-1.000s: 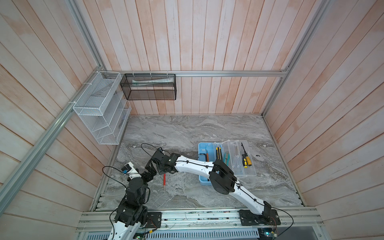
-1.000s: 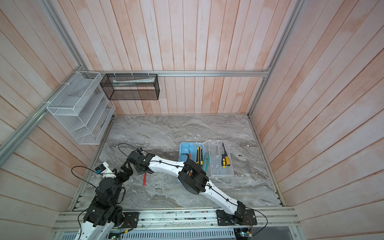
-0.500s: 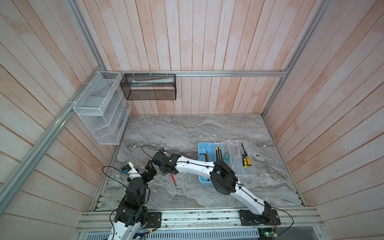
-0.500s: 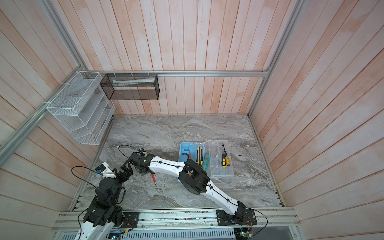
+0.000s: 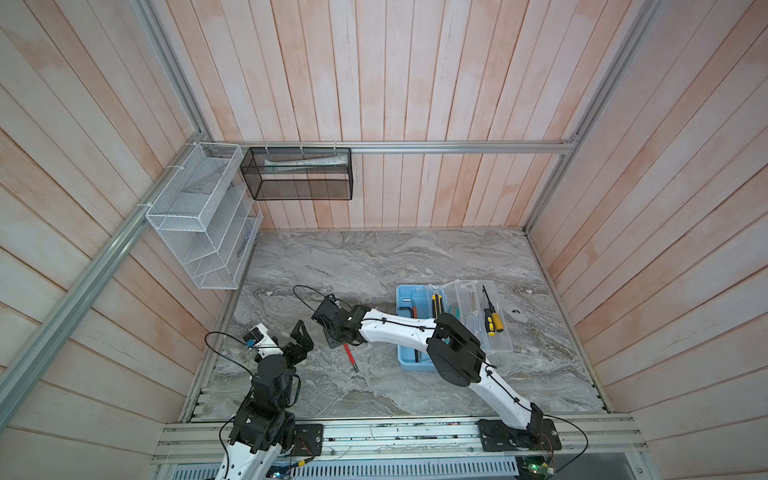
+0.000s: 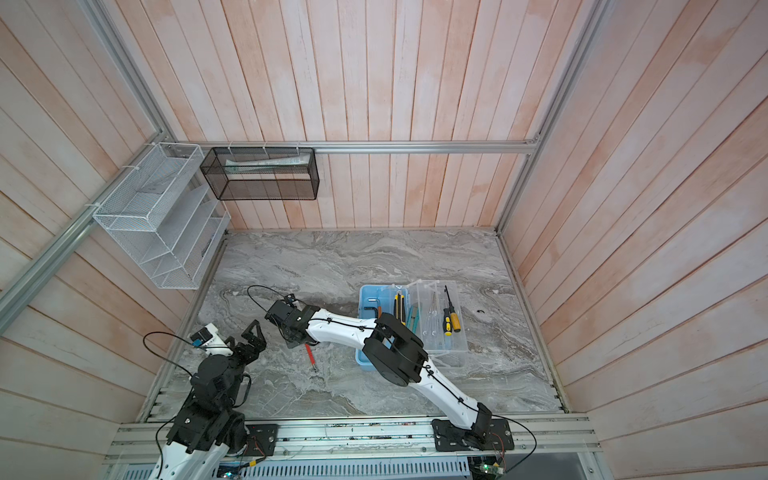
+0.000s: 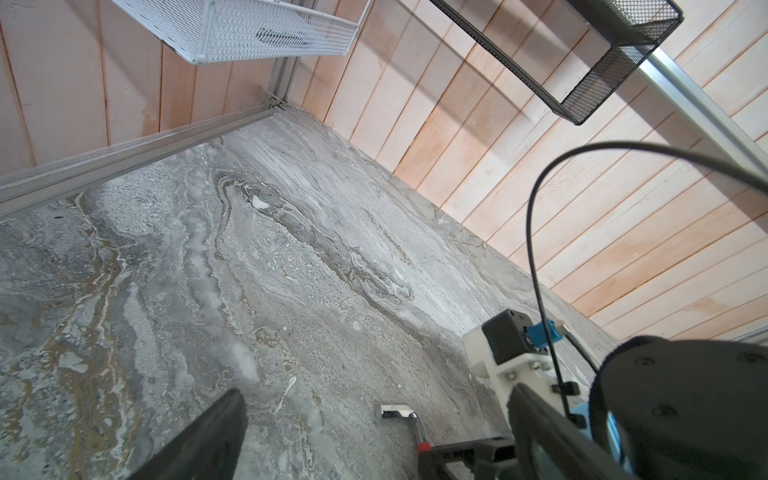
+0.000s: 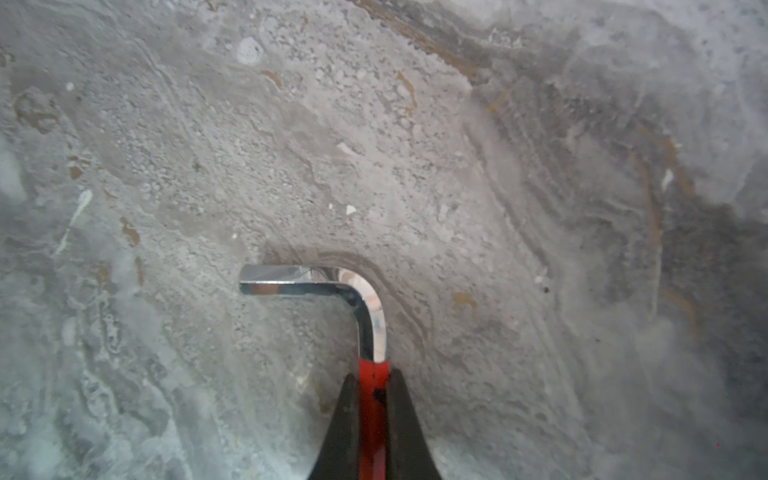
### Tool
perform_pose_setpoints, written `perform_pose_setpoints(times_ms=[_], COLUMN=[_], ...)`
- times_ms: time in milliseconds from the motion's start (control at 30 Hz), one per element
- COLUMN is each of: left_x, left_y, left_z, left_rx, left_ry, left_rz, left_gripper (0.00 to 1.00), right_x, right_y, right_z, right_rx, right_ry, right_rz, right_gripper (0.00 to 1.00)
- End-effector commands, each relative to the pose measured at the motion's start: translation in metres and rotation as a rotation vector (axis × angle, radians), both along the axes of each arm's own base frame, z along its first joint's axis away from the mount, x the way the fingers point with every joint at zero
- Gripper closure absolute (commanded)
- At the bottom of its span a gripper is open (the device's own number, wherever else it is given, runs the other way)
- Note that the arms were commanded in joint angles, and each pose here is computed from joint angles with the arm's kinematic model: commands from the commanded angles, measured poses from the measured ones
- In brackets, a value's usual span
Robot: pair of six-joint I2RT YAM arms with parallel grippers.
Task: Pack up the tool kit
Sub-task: 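Lift the red-handled hex key and carry it over the blue box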
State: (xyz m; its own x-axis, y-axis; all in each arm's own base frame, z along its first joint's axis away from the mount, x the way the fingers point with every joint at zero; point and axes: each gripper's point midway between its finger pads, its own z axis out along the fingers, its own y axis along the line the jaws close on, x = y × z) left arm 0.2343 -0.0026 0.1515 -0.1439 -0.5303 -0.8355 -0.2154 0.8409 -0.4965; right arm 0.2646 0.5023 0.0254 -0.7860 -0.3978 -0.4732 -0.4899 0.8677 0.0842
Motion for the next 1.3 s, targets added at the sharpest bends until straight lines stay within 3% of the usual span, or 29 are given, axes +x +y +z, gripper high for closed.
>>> perform_pose_setpoints(times_ms=[0,533,1000,1267], left_x=[0.002,0.007,0.017,0.018], left_y=[-0.002,-0.011,-0.026,-0.030], left_z=[0.001,-0.003,-0.008,-0.007], left_rx=[0.012,0.028,0.057,0.061], left_ry=[-0.004,0.011,0.051,0.041], left_rz=[-0.010,-0.058,-0.138,-0.162], left_gripper=[0.00,0.00,0.00,0.00], right_x=[0.003,0.021,0.027,0.027], right_y=[-0.016,-0.080,-0.146,-0.216], right_z=[0.010,0.109,0.156,0.167], right_rx=[-0.015,0.124,0.157,0.133], right_ry=[0.003,-0.166,-0.257,-0.287], right_rz=[-0.018,-0.169,-0.321,-0.445], right_gripper=[1.00,1.00,1.00,1.00])
